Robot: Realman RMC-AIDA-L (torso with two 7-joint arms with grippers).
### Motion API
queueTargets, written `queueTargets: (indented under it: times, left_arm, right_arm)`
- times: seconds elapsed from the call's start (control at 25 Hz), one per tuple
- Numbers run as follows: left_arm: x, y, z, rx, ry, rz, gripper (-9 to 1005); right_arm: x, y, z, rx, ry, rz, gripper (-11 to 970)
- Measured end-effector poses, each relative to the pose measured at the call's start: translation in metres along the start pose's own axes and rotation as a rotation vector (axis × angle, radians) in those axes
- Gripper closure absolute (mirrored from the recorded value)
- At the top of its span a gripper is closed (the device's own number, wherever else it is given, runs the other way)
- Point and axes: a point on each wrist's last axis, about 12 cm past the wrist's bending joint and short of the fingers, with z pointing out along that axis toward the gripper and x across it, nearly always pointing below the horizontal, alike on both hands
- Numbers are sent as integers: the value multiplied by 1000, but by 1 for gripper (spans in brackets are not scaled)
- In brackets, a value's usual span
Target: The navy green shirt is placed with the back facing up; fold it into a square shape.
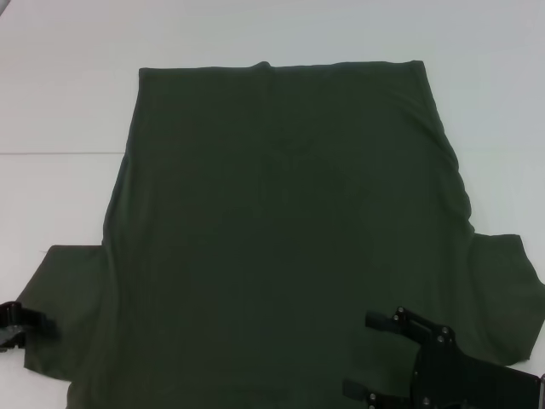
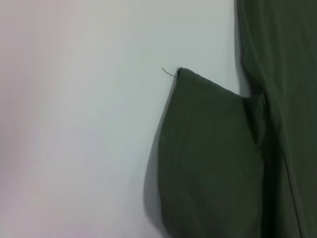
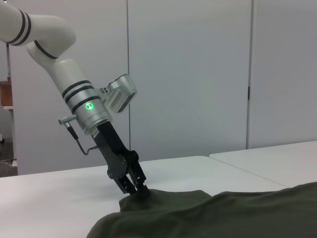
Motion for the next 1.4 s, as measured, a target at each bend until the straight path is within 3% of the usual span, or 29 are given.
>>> queueTargets:
  times: [0.44, 0.64, 0.92, 1.4]
  left_arm:
    - [0, 1, -1, 5, -4, -10, 843]
    - [0, 0, -1, 4, 0, 4, 975]
    - [-9, -1, -7, -9, -15, 51, 976]
    - [-38, -2, -38, -84, -105, 118, 977]
  right_arm:
    - [-1, 0, 0, -3, -4, -1, 23]
    - [-1, 0, 1, -6, -6, -3, 23]
    - [-2, 0, 1, -7, -10, -5, 24]
    - [-3, -1, 1, -4, -20, -8, 24]
